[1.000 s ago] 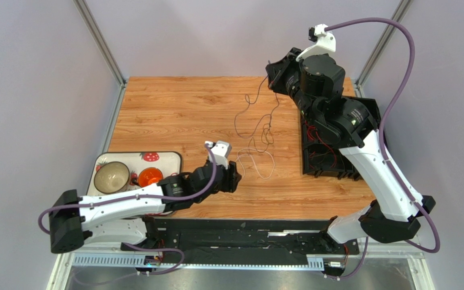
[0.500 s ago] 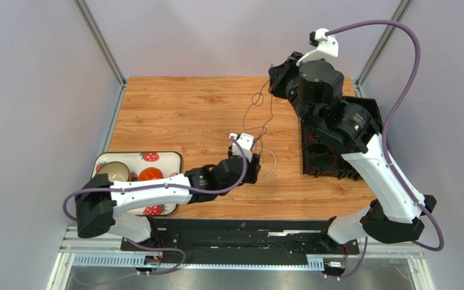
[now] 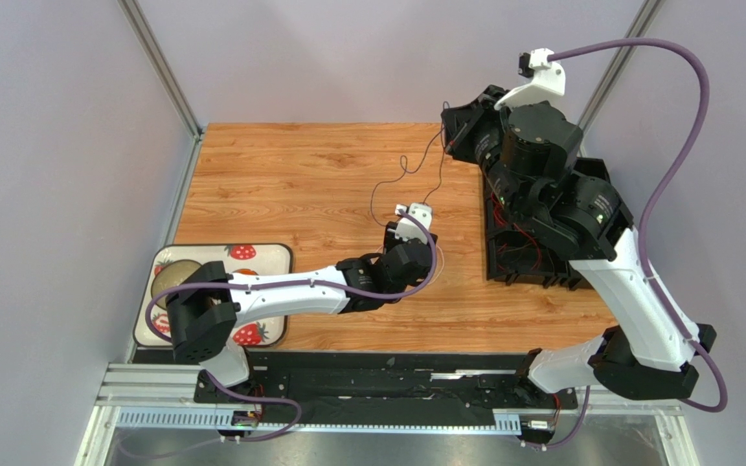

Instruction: Untangle the cables

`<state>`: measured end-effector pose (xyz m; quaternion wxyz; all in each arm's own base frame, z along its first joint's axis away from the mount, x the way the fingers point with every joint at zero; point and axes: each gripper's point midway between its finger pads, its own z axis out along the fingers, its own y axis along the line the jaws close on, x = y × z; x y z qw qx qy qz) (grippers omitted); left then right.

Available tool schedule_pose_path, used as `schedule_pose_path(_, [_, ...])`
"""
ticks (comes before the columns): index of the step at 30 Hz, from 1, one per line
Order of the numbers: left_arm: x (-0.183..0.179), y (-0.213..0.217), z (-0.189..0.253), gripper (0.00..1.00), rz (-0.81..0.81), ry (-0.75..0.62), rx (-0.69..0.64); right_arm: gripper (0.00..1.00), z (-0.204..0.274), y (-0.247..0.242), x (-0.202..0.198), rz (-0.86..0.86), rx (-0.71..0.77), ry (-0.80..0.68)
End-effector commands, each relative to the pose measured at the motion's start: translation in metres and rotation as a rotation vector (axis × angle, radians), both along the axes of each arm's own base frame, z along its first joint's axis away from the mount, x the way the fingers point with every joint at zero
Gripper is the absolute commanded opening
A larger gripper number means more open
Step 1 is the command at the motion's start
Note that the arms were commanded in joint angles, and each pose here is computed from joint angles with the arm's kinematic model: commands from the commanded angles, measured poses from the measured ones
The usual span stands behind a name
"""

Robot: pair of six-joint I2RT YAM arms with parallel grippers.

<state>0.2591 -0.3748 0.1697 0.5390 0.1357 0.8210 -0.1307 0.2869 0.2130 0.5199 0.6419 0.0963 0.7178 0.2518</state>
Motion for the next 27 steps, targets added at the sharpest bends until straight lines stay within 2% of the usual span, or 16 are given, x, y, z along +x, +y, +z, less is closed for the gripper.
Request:
schedule_pose_path(1, [0.010,0.009,0.002,0.55,0.078,0.002,-0.011,0.00,0.018,-0.011,-0.014,0.018,0.039,-0.044])
schedule_pose_path(3, [0.011,0.011,-0.003,0.49,0.085,0.009,-0.013,0.00,0.021,-0.014,-0.016,0.019,0.048,-0.049])
schedule_pose_path(4, [0.012,0.012,-0.004,0.38,0.092,0.013,-0.020,0.00,0.021,-0.014,-0.017,0.024,0.050,-0.050])
schedule_pose_path(6, [0.012,0.010,-0.007,0.25,0.091,0.021,-0.027,0.00,0.023,-0.016,-0.018,0.024,0.057,-0.053])
schedule_pose_path(7, [0.012,0.009,-0.006,0.12,0.089,0.023,-0.035,0.00,0.023,-0.016,-0.019,0.026,0.058,-0.054])
schedule_pose_path(9, [0.013,0.009,-0.005,0.00,0.092,0.025,-0.043,0.00,0.024,-0.017,-0.019,0.022,0.060,-0.056])
schedule_pose_path(15, [0.004,0.009,0.002,0.00,0.042,0.033,-0.102,0.00,0.026,-0.020,-0.022,0.024,0.075,-0.059])
schedule_pose_path(16, [0.003,0.006,0.008,0.17,0.028,0.029,-0.137,0.00,0.026,-0.022,-0.022,0.015,0.075,-0.062])
schedule_pose_path(19, [-0.009,0.005,0.012,0.56,-0.035,0.039,-0.212,0.00,0.026,-0.022,-0.020,0.006,0.071,-0.062])
schedule_pose_path(21, [-0.017,0.007,0.013,0.62,-0.067,0.041,-0.257,0.00,0.025,-0.020,-0.020,0.009,0.067,-0.061])
schedule_pose_path(27, [-0.023,0.008,0.020,0.65,-0.117,0.014,-0.297,0.00,0.027,-0.019,-0.020,0.019,0.073,-0.065])
